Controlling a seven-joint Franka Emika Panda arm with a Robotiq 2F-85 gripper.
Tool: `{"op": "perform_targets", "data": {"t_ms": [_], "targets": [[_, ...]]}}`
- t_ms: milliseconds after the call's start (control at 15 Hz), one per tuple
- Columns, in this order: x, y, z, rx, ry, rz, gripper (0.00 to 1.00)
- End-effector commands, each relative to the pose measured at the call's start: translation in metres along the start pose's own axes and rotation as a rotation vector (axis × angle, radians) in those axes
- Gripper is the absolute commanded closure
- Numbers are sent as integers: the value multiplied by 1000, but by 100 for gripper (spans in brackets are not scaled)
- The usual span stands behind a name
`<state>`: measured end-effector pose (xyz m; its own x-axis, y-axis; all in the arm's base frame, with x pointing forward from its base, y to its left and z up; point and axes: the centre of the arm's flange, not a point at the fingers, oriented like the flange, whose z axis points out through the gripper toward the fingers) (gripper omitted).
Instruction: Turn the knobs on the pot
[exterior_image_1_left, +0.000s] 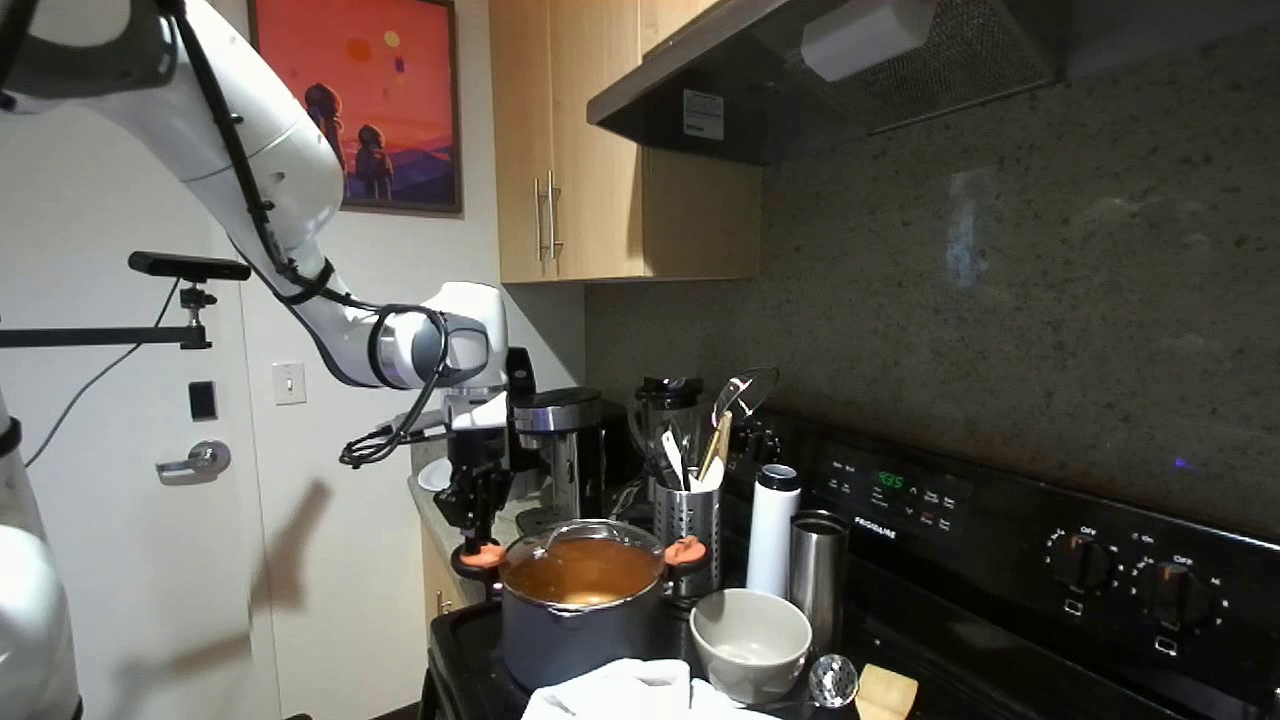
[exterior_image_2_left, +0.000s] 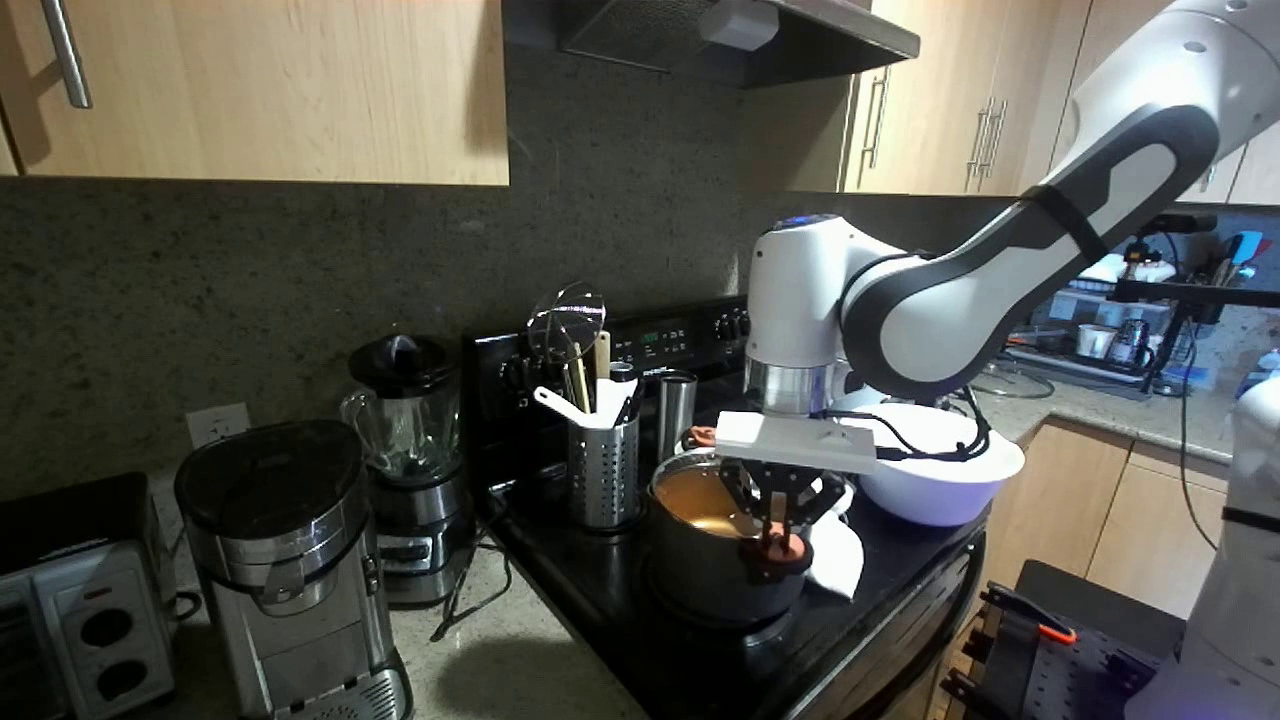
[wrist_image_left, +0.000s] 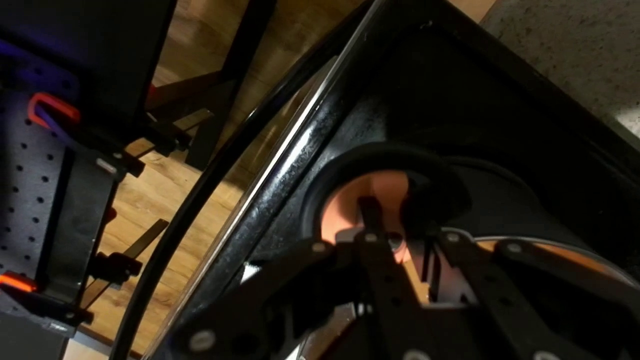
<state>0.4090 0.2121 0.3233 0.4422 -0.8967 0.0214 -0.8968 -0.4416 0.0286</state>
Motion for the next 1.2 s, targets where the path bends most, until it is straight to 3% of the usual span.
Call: {"op": "perform_targets", "data": {"t_ms": [0,667,1133], "targets": [[1,-17,2,31,21,72,95],[3,-31,2,68,129,300,95],[-15,-32,1,62,151,327,95]]}}
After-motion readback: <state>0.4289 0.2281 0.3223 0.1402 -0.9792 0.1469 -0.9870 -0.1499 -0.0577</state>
